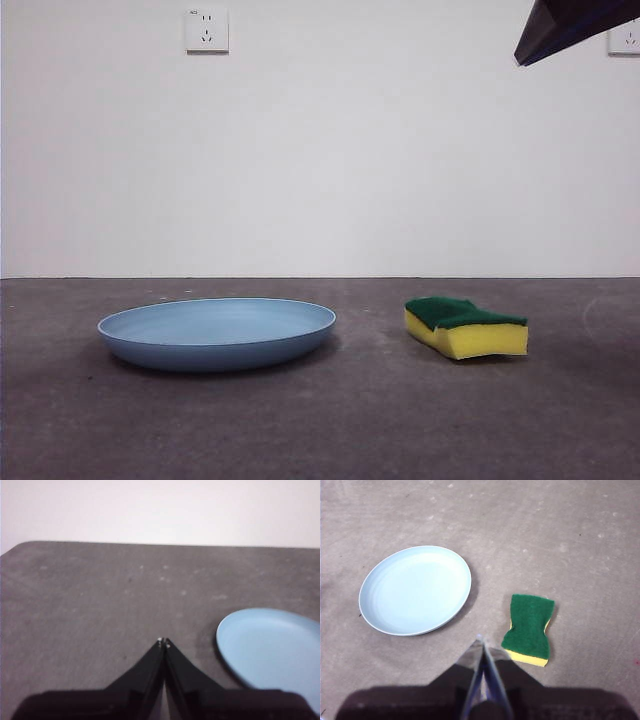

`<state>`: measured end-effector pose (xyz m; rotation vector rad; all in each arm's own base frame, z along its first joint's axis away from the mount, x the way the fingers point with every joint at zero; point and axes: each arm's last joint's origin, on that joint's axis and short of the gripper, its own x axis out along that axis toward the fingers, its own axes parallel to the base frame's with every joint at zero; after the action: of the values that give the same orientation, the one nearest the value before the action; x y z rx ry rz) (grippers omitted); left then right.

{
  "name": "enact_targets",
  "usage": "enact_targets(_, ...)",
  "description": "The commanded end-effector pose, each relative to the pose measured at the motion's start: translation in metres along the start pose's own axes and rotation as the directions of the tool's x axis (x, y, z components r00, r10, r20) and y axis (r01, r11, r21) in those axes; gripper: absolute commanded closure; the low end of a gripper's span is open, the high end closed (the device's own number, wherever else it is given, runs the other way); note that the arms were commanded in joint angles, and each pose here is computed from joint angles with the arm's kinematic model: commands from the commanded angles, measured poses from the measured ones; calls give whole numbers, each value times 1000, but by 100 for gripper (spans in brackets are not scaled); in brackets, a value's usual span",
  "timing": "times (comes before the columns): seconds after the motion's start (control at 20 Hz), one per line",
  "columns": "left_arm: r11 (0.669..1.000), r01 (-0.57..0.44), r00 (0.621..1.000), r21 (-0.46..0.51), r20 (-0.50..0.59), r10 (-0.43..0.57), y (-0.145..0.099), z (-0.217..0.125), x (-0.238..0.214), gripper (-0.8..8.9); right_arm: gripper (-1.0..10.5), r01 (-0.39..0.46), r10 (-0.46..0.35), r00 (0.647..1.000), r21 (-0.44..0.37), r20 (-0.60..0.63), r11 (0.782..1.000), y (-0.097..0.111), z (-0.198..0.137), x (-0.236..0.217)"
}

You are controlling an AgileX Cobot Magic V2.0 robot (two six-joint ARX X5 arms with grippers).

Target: Pick up the plate,pick up the cloth,clean the plate with the cloth

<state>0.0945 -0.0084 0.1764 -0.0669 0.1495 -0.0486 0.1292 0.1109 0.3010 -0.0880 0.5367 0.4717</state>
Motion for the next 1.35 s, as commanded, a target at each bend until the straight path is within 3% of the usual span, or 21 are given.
enact_targets(0.05,1000,-15,1000,13,2,15,2,-14,3,817,946,0,0,1000,11,7,1000,0,0,0)
enact_targets(1.2,1000,-18,999,26,-34,19,4,-28,5,816,946,1,-1,1000,11,7,1000,0,0,0)
enact_targets(1.25,1000,-18,999,26,-34,19,4,-28,5,816,946,2,-2,1000,-3,6,1000,0,0,0)
enact_targets(1.35,1000,-18,999,26,-34,19,4,-28,5,816,946,31,-29,999,-120,17,992,-1,0,-3)
